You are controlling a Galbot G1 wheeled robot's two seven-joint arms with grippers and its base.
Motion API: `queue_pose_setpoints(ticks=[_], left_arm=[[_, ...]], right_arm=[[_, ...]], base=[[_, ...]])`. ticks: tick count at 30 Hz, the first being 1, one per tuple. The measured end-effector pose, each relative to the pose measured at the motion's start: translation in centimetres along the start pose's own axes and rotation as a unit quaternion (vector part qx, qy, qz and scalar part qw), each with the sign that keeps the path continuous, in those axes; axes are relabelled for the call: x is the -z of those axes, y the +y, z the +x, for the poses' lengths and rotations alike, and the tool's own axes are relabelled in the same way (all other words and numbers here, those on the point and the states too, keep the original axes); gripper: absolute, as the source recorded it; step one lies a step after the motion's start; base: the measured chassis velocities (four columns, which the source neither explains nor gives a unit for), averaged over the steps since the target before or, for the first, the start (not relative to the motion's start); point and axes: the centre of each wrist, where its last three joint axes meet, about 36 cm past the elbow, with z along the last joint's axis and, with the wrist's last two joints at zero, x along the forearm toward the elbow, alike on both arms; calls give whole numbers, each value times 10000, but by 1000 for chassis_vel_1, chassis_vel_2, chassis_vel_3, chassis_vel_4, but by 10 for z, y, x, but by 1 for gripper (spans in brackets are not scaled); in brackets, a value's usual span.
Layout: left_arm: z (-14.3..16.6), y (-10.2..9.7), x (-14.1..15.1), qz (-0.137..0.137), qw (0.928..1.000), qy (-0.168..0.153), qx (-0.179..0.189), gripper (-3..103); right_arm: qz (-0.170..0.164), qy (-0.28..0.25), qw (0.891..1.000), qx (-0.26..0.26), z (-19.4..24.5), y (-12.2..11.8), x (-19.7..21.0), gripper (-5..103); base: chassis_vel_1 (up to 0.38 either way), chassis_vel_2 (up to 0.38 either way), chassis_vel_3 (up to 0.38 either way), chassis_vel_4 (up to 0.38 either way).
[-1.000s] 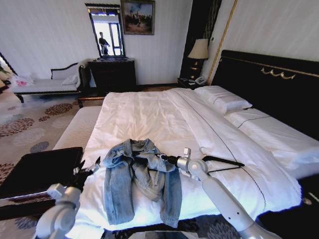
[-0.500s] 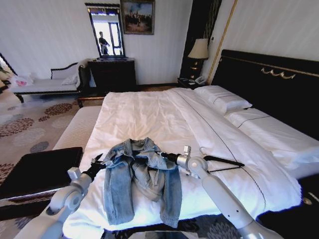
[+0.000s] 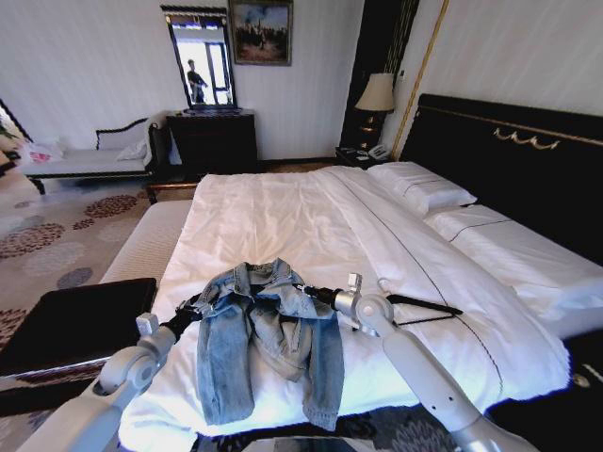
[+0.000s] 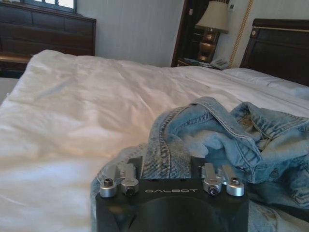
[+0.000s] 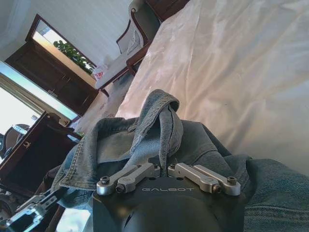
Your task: Pick up the clothes from the bed and hang them on the clothes hanger.
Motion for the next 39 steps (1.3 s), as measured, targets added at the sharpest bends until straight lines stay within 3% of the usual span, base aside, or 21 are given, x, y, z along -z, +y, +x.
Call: queue_pose_setpoints(ticks=[1,3,7,12,15,22,24,28,33,34,37,39], left_arm=[[-2,0,0,1,10000,-2,-9,47],[-3,0,0,3,10000,-5,-13,47],[-9,-1,3,75,10000,-47,-39,26],[-9,-1,3,72,10000,-67,-17,15],[-7,-1,5,80,9999,-104,7,3],[4,-3,21,18,9993,-363,44,3],[12,-1,42,-37,9982,-591,81,3],[20,0,64,-143,9972,-728,37,3],[28,-3,91,-350,9950,-938,7,3],[33,-6,110,-365,9928,-1137,27,3],[38,-10,126,-421,9908,-1284,28,3],[45,-18,148,-553,9877,-1464,-54,3]], right_arm=[[2,-2,10000,0,0,0,0,2],[3,-2,10000,-3,1,0,0,2],[14,-21,10000,-29,7,-1,1,2],[21,-36,10000,-15,9,0,1,2],[33,-33,10000,15,10,2,0,2],[286,-129,9995,14,22,12,-1,2],[474,-261,9985,3,32,19,7,2],[746,-403,9964,-51,43,28,20,2],[1114,-724,9911,43,56,54,44,2],[1312,-947,9868,92,61,70,58,2],[1473,-1112,9828,96,66,82,66,2],[1804,-1387,9738,40,75,97,78,2]], base=[[0,0,0,0],[0,0,0,0],[0,0,0,0],[0,0,0,0],[0,0,0,0],[0,0,0,0],[0,0,0,0],[0,0,0,0],[0,0,0,0],[0,0,0,0],[0,0,0,0],[0,0,0,0]])
